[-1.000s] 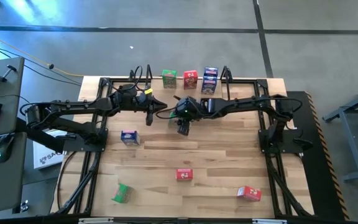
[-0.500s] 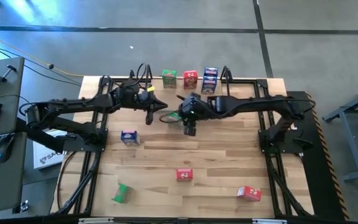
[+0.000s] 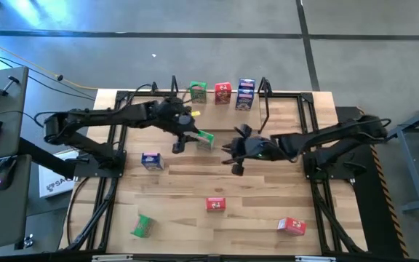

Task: Stack cereal on shelf
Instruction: Put the top green cereal box on the shelf aligned with the other green cereal box, then put the top red cereal box on the shelf aligned with the other red cereal box

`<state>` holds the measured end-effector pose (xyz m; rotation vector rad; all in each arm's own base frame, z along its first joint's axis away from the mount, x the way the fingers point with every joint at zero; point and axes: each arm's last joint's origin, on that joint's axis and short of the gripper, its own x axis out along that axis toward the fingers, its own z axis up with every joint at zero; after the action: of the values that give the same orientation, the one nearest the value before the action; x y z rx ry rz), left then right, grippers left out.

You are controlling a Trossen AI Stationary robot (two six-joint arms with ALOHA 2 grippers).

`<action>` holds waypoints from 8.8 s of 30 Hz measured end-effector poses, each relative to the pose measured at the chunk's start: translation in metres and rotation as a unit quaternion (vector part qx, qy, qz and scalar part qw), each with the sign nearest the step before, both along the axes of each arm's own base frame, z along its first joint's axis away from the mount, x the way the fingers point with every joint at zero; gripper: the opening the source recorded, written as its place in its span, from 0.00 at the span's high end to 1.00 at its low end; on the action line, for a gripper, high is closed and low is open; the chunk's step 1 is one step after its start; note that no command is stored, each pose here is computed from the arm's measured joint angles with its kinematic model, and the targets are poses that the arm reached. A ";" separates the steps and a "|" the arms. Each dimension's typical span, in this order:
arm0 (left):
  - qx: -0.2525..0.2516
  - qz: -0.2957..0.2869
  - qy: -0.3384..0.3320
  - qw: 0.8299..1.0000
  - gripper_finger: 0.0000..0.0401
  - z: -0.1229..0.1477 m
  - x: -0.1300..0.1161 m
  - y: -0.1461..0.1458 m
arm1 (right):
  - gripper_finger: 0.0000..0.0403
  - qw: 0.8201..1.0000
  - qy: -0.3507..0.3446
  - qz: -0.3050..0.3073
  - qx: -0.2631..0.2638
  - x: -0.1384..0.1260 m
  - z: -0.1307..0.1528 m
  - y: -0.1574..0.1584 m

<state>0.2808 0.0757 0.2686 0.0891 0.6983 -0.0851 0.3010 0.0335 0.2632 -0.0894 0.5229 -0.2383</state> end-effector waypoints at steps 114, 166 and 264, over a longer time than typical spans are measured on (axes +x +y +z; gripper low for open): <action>0.068 0.081 -0.080 0.991 0.98 -0.001 -0.021 0.018 | 0.94 0.998 -0.016 0.012 -0.061 -0.012 -0.027 0.031; -0.005 0.108 -0.241 0.964 0.99 -0.060 -0.065 -0.016 | 0.54 0.922 0.343 0.040 0.178 0.100 -0.030 0.131; -0.045 0.146 -0.285 0.946 0.99 -0.061 -0.070 -0.011 | 0.94 0.971 0.224 -0.073 -0.037 0.085 -0.039 -0.202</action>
<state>0.2107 0.0648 0.2074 -0.0786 0.1222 0.1898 0.3863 -0.1681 0.2245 -0.1796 0.9728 -0.3844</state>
